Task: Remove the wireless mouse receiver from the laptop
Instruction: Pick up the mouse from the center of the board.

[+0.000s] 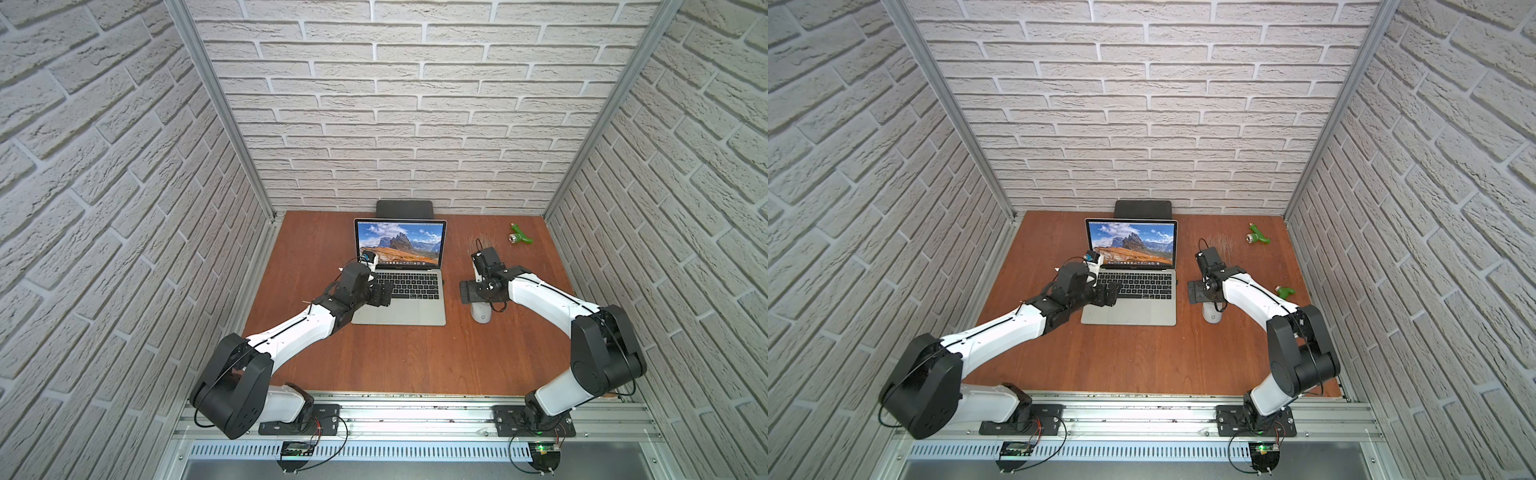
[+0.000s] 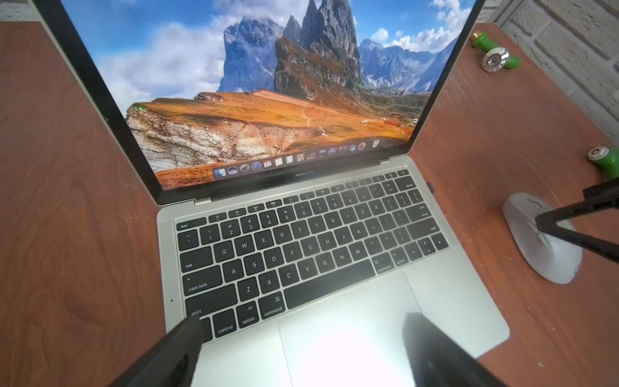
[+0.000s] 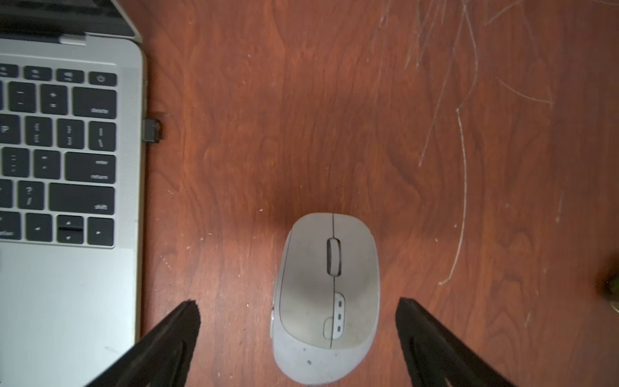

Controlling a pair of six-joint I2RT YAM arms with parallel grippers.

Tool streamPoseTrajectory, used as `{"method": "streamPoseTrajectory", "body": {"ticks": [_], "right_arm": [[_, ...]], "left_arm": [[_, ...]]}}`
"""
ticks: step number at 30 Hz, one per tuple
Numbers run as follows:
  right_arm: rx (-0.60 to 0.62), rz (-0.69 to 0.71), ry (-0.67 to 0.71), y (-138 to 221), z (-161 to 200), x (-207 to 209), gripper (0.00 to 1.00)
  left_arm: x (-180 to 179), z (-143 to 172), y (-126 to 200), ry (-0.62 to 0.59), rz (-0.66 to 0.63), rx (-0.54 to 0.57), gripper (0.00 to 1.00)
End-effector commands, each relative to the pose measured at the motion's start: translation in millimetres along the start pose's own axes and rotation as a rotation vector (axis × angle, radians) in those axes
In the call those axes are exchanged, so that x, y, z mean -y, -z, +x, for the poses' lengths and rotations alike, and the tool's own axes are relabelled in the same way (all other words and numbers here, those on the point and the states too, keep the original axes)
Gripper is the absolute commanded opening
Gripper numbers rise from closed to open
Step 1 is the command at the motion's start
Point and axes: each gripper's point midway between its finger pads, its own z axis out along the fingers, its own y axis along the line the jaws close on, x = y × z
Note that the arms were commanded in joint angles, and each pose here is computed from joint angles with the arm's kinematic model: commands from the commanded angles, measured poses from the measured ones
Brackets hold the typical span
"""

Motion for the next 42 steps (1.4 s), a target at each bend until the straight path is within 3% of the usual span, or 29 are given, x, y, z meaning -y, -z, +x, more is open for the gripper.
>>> {"method": "streamPoseTrajectory", "body": {"ticks": [1, 12, 17, 23, 27, 31, 34, 38, 40, 42], "right_arm": [[0.023, 0.149, -0.081, 12, 8, 29, 0.95], [-0.101, 0.013, -0.111, -19, 29, -2, 0.79], [-0.115, 0.016, -0.097, -23, 30, -3, 0.72], [-0.129, 0.041, -0.088, -32, 35, 1, 0.81], [-0.138, 0.043, -0.098, -38, 34, 2, 0.81], [-0.12, 0.036, -0.1, -37, 29, 0, 0.74], [-0.102, 0.02, -0.09, -29, 22, -1, 0.55], [-0.034, -0.179, 0.02, 6, -2, -32, 0.39], [-0.017, -0.412, 0.141, 34, -13, -69, 0.4], [-0.049, -0.753, 0.283, 80, -14, -119, 0.37]], "left_arm": [[1, -11, 2, 0.017, -0.004, 0.055, 0.98], [-5, 3, -8, 0.009, -0.023, 0.026, 0.98], [-6, 2, -6, 0.01, -0.029, 0.039, 0.98], [-7, 2, -6, 0.006, -0.032, 0.041, 0.98], [-6, -1, -4, 0.002, -0.028, 0.053, 0.98], [-8, -2, -3, 0.0, -0.037, 0.055, 0.98], [-7, -2, -1, -0.012, -0.035, 0.06, 0.98], [-2, -7, 8, -0.119, 0.002, 0.143, 0.98], [-2, -10, 16, -0.205, 0.012, 0.219, 0.98], [-1, -14, 27, -0.293, 0.027, 0.323, 0.98]]}}
